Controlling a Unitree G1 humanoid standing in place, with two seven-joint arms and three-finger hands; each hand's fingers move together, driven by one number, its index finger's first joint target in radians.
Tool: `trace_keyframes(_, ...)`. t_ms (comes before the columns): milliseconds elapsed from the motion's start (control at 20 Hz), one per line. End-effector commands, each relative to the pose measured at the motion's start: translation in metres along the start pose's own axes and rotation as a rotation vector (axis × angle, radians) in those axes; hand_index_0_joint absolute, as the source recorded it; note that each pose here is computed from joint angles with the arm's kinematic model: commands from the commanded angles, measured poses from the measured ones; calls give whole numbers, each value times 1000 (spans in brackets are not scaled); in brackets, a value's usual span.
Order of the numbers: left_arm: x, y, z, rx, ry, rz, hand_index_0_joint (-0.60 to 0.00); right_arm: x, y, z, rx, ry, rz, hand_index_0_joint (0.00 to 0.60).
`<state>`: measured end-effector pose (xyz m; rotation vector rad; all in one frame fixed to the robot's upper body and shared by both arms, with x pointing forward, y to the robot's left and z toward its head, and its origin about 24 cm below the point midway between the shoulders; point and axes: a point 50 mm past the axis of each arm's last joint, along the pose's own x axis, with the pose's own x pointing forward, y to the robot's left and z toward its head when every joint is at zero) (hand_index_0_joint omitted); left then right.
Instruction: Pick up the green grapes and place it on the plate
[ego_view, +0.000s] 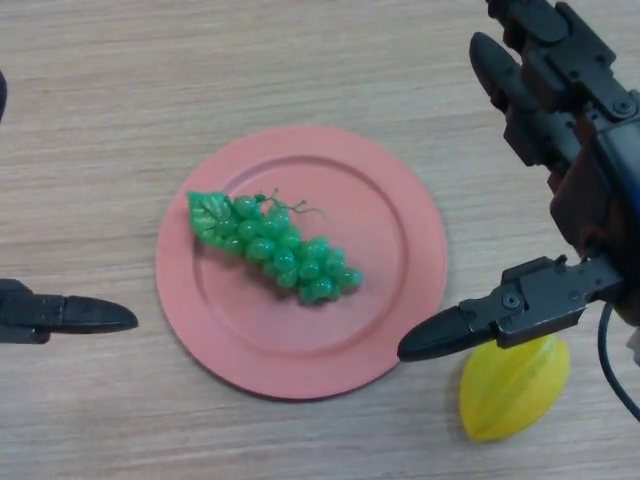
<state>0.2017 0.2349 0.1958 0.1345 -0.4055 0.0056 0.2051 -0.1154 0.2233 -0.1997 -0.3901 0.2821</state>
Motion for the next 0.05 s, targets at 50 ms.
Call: trace_keyframes(50, -5, 9, 28, 81, -150, 22, 0, -3, -6, 28, -31, -209, -36, 0)
